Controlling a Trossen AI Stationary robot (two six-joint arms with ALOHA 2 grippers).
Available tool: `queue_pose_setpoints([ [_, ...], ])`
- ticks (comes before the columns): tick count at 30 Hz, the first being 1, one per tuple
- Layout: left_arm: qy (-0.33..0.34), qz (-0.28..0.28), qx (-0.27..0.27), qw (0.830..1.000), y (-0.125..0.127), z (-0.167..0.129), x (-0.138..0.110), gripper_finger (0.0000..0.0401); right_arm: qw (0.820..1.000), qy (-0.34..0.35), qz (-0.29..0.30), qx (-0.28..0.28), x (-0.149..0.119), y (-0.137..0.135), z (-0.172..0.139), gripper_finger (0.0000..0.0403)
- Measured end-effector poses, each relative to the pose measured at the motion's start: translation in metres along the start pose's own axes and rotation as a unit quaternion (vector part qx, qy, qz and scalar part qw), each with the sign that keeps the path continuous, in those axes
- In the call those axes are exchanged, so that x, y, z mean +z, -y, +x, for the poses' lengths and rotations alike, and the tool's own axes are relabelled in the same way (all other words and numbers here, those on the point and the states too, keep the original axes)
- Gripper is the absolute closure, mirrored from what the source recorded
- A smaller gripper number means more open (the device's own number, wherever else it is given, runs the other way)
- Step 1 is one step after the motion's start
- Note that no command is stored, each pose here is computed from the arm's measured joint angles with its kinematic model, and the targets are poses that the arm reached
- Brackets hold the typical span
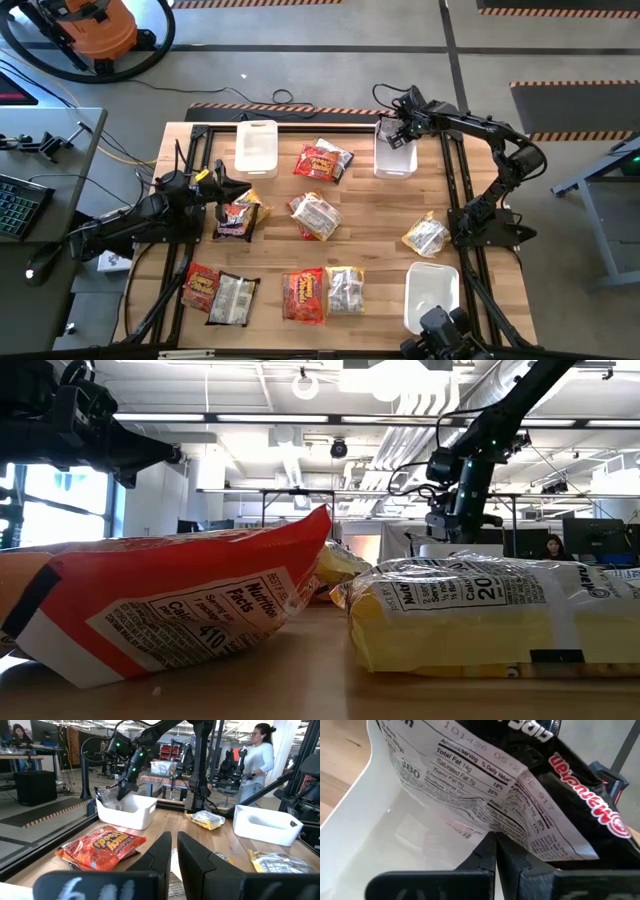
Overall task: Sort Maruchan noodles
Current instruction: Put the black noodle pack into the top right white bin
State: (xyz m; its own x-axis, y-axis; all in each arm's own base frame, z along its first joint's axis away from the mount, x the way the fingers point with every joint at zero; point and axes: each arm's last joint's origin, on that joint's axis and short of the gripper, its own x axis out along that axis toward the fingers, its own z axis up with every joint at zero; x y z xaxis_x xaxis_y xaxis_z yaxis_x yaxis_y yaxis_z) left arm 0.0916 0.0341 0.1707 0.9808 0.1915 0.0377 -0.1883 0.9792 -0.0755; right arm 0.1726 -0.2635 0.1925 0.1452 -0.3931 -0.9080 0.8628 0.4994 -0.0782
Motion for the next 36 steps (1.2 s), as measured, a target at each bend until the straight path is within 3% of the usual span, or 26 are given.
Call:
queue_pose_setpoints([
  [16,0.000,0.000,0.000,1.000,0.000,0.000,0.000,0.0378,0.998,0.054,0.003,-0.019,0.022,0.002,-0.013,0.0403],
  [36,0.000,0.000,0.000,1.000,0.000,0.000,0.000,0.0378,0.997,0.078,0.025,-0.015,0.028,0.004,-0.014,0.0403],
])
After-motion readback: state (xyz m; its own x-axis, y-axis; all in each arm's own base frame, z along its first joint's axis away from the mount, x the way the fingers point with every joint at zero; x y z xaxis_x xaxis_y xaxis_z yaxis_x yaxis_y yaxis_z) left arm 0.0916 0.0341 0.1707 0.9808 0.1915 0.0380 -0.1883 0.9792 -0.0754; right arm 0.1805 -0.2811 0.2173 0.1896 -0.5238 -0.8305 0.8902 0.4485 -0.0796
